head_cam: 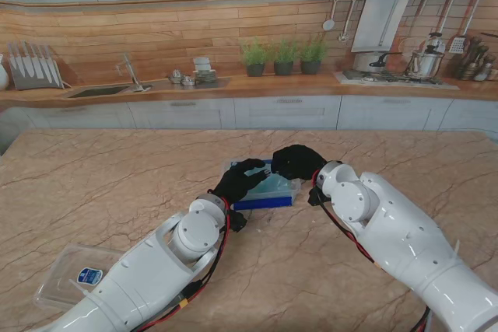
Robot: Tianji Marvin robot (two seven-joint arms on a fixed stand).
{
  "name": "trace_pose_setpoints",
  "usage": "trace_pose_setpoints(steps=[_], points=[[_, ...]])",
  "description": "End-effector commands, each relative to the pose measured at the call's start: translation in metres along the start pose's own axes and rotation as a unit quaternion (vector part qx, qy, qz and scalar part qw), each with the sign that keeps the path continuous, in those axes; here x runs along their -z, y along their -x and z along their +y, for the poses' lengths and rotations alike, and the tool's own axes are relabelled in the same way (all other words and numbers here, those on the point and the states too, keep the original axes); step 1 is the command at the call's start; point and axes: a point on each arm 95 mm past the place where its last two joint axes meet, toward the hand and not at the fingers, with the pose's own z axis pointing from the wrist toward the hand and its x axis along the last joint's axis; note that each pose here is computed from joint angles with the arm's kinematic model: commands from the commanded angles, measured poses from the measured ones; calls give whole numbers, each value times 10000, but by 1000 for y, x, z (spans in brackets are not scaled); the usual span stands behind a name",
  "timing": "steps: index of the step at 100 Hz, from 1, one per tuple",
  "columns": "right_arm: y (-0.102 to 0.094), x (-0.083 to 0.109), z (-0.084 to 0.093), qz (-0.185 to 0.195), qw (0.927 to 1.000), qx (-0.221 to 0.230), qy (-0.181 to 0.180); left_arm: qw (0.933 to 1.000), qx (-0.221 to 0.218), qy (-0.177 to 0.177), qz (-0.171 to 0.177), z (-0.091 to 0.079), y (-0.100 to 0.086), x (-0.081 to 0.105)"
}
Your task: Fold the bubble film and place it into the plastic crate
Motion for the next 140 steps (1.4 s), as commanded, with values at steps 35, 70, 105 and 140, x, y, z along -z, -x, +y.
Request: trace_pose_setpoints(steps=[35, 70, 105, 140], points=[[-10, -20, -17, -25, 9992, -127, -369, 9998, 184, -31, -8, 2, 0, 1], [-7, -40, -33, -259, 9970, 18, -735, 9995, 290, -38, -112, 3, 1, 0], [-6, -50, -45, -458, 9904, 554, -1183, 9991, 364, -70, -188, 2, 3, -2], [-5, -51, -52, -600, 9862, 823, -1303, 9990, 396, -56, -219, 2, 4, -3]])
